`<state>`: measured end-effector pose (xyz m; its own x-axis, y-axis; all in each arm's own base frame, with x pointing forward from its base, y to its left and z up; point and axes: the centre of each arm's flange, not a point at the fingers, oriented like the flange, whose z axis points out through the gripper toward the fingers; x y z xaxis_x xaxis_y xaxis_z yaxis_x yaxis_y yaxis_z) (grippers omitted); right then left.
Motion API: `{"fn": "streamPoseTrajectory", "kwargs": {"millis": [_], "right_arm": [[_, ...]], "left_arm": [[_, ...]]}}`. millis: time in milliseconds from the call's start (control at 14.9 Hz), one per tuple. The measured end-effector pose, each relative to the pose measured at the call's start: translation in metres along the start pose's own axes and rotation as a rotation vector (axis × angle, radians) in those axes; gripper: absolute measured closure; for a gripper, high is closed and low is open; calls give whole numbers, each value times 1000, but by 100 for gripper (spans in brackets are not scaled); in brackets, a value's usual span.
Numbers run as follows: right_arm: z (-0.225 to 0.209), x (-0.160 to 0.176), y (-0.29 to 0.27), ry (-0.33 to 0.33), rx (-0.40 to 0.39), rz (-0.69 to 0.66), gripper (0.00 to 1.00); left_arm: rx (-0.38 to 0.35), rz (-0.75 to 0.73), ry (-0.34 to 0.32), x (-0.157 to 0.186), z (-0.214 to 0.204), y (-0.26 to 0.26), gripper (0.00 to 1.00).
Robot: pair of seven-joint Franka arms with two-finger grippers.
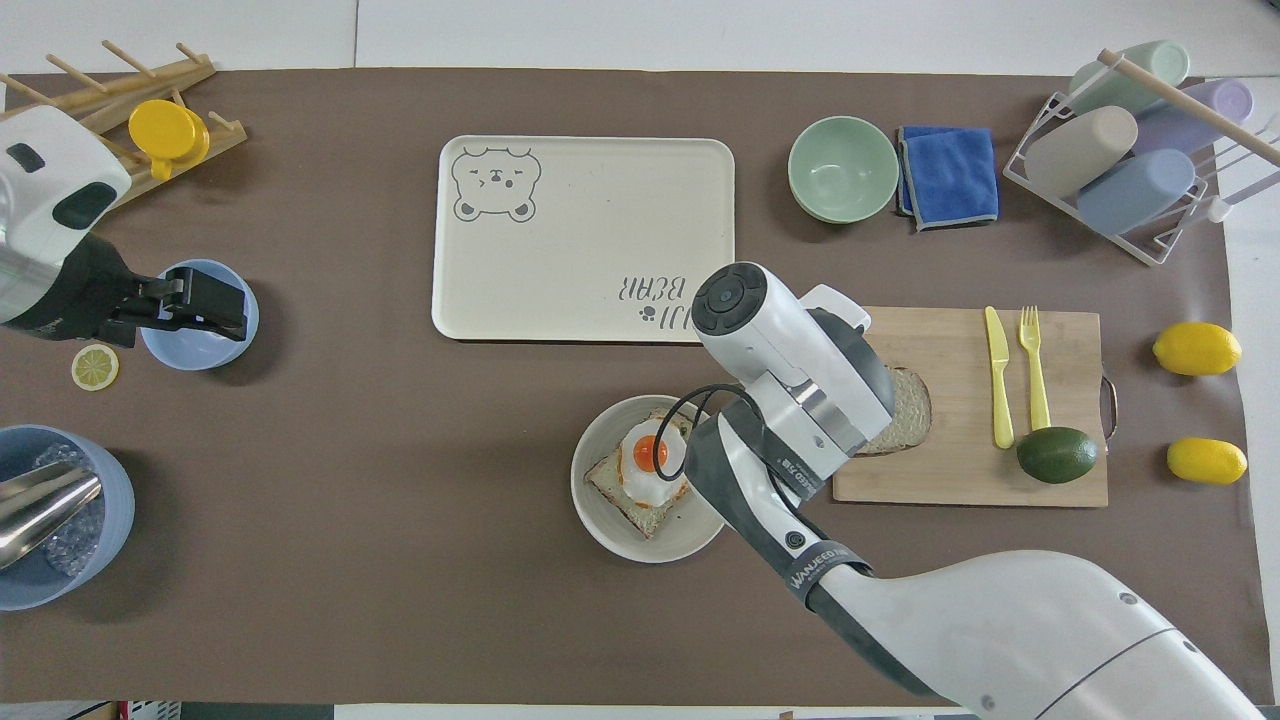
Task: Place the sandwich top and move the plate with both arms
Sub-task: 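Carry the bread slice with the right gripper over the egg plate, then lower the bread onto the egg and open the right gripper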
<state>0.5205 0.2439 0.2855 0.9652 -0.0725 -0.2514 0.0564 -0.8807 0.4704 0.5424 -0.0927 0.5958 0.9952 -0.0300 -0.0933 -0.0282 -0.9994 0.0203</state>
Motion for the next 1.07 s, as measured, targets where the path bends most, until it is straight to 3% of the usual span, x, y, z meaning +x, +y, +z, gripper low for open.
{"fn": "streamPoseTrajectory", "kwargs": {"millis": [67, 134, 401, 535, 870, 1071], "right_arm": [[-3, -2, -1, 4, -1, -4, 78], [-6, -4, -2, 5, -5, -7, 82], [-46, -14, -12, 22, -23, -49, 84], [-79, -31, -32, 55, -32, -88, 91], [-143, -74, -91, 101, 10, -170, 91], [-155, -79, -116, 116, 100, -140, 91]], "left_arm": [[0, 0, 0, 0, 0, 0, 0], [0, 0, 0, 0, 0, 0, 0], [0, 0, 0, 0, 0, 0, 0], [0, 0, 0, 0, 0, 0, 0], [0, 0, 0, 0, 0, 0, 0], [0, 0, 0, 0, 0, 0, 0]]}}
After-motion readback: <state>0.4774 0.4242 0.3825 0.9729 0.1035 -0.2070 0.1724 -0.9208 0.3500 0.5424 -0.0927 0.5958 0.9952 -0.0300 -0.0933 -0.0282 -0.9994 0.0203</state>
